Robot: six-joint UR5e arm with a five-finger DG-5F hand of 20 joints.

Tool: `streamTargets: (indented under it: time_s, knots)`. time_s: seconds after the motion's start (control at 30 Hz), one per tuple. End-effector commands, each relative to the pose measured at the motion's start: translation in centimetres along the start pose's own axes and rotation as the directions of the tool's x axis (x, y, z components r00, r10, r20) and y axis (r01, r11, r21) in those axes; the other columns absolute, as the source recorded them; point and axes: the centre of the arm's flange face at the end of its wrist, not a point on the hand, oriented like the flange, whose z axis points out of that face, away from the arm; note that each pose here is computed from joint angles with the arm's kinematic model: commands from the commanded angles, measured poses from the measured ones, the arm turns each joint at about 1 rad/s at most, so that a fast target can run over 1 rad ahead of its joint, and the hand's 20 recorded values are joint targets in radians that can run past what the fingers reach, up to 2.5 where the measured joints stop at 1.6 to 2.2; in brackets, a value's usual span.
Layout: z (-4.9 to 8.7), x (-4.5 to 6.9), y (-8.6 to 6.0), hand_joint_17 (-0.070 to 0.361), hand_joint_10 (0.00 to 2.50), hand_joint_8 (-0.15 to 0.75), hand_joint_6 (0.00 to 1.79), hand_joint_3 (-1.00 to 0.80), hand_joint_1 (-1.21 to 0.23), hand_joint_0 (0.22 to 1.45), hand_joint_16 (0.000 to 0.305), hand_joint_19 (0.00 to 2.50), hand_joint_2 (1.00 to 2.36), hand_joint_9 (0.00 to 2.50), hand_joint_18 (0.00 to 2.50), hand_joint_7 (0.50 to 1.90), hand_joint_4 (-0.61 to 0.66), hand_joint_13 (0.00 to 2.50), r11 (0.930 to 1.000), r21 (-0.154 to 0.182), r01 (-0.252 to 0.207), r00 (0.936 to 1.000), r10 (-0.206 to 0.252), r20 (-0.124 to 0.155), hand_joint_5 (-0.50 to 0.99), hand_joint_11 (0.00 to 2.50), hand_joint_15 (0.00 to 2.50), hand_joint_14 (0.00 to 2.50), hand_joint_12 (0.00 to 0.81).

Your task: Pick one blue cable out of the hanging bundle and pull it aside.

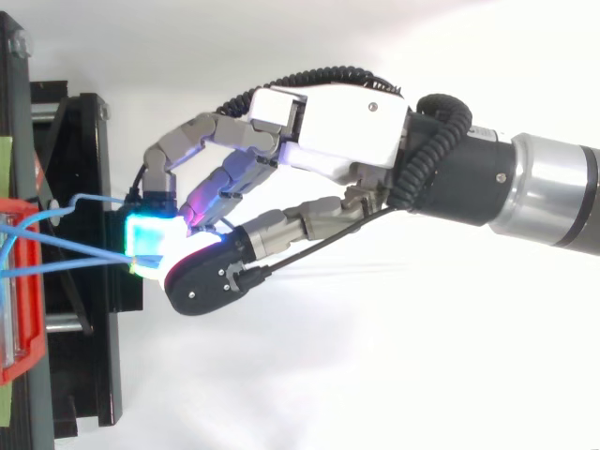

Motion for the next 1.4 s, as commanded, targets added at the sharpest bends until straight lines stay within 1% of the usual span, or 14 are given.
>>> streamTargets:
  time_s: [0.0,0.17,0.33,0.37,0.4,0.43,0.53,0.57,0.63,0.7,0.8,1.1,1.23,1.37]
  knots:
    - [-0.15,-0.03,-0.27,0.092,0.02,0.220,0.96,-0.50,-0.88,0.78,0.041,0.32,1.00,0.89,0.65,0.98,-0.24,0.87,0.9998,0.018,0.002,0.9999,-0.001,-0.012,-0.16,0.50,0.47,0.02,0.260]
    - [-0.24,0.05,-0.21,0.091,0.02,0.220,0.96,-0.50,-0.89,0.77,0.040,0.32,1.00,0.91,0.66,1.02,-0.25,0.88,0.9997,0.022,0.002,0.9999,-0.002,-0.014,-0.15,0.49,0.48,0.02,0.260]
    - [-0.24,0.11,-0.33,0.089,0.02,0.224,0.95,-0.50,-0.88,0.73,0.040,0.33,1.00,0.94,0.67,1.02,-0.20,0.89,0.9997,0.025,0.000,0.9998,0.001,-0.019,-0.13,0.50,0.47,0.02,0.257]
    - [-0.26,0.09,-0.22,0.089,0.02,0.233,0.95,-0.50,-0.85,0.69,0.040,0.35,1.00,0.97,0.66,0.98,-0.15,0.90,0.9997,0.024,-0.002,0.9998,0.003,-0.019,-0.13,0.51,0.49,0.02,0.261]
    - [-0.26,0.09,-0.22,0.089,0.02,0.235,0.95,-0.50,-0.81,0.66,0.040,0.36,1.00,0.97,0.67,0.93,-0.13,0.90,0.9997,0.024,-0.002,0.9998,0.003,-0.019,-0.12,0.51,0.49,0.02,0.262]
    - [-0.26,0.09,-0.22,0.090,0.02,0.235,0.95,-0.50,-0.81,0.66,0.040,0.36,1.00,0.97,0.67,0.91,-0.13,0.90,0.9997,0.024,-0.004,0.9998,0.004,-0.019,-0.12,0.51,0.49,0.02,0.266]
    - [-0.24,0.10,-0.20,0.092,0.02,0.240,0.93,-0.46,-0.73,0.61,0.041,0.40,1.00,0.99,0.66,0.95,-0.08,0.92,0.9998,0.022,-0.003,0.9998,0.003,-0.019,-0.12,0.50,0.51,0.02,0.275]
    - [-0.23,0.11,-0.32,0.094,0.02,0.246,0.92,-0.42,-0.67,0.59,0.042,0.41,1.01,0.99,0.67,0.95,-0.07,0.92,0.9997,0.023,-0.001,0.9998,0.001,-0.019,-0.11,0.51,0.51,0.02,0.281]
    - [-0.26,0.34,-0.29,0.096,0.02,0.245,0.91,-0.41,-0.64,0.59,0.043,0.41,1.01,1.00,0.67,0.96,-0.06,0.92,0.9997,0.023,0.001,0.9998,-0.001,-0.022,-0.11,0.49,0.52,0.02,0.284]
    - [-0.27,0.43,-0.29,0.099,0.02,0.246,0.89,-0.37,-0.53,0.58,0.044,0.45,1.01,1.01,0.67,0.98,-0.04,0.92,0.9997,0.023,0.001,0.9998,-0.001,-0.020,-0.10,0.50,0.52,0.02,0.286]
    - [-0.24,0.47,-0.25,0.101,0.02,0.253,0.88,-0.39,-0.49,0.57,0.045,0.44,1.01,1.01,0.67,0.99,-0.03,0.93,0.9998,0.020,0.000,0.9997,0.000,-0.023,-0.10,0.49,0.53,0.02,0.291]
    - [-0.29,0.46,-0.17,0.107,0.02,0.267,0.87,-0.48,-0.50,0.53,0.048,0.44,1.00,1.04,0.70,0.96,-0.01,0.95,0.9995,0.022,-0.021,0.9995,0.021,-0.024,-0.10,0.48,0.52,0.02,0.300]
    - [-0.22,0.46,-0.03,0.111,0.02,0.270,0.86,-0.50,-0.43,0.51,0.049,0.44,1.00,1.07,0.73,0.96,-0.01,0.98,0.9990,0.020,-0.040,0.9989,0.041,-0.022,-0.09,0.48,0.52,0.02,0.307]
    - [-0.12,0.37,0.18,0.112,0.02,0.275,0.85,-0.50,-0.42,0.50,0.050,0.44,1.00,1.07,0.74,0.95,0.00,0.99,0.9986,0.015,-0.051,0.9984,0.051,-0.022,-0.09,0.47,0.52,0.02,0.314]
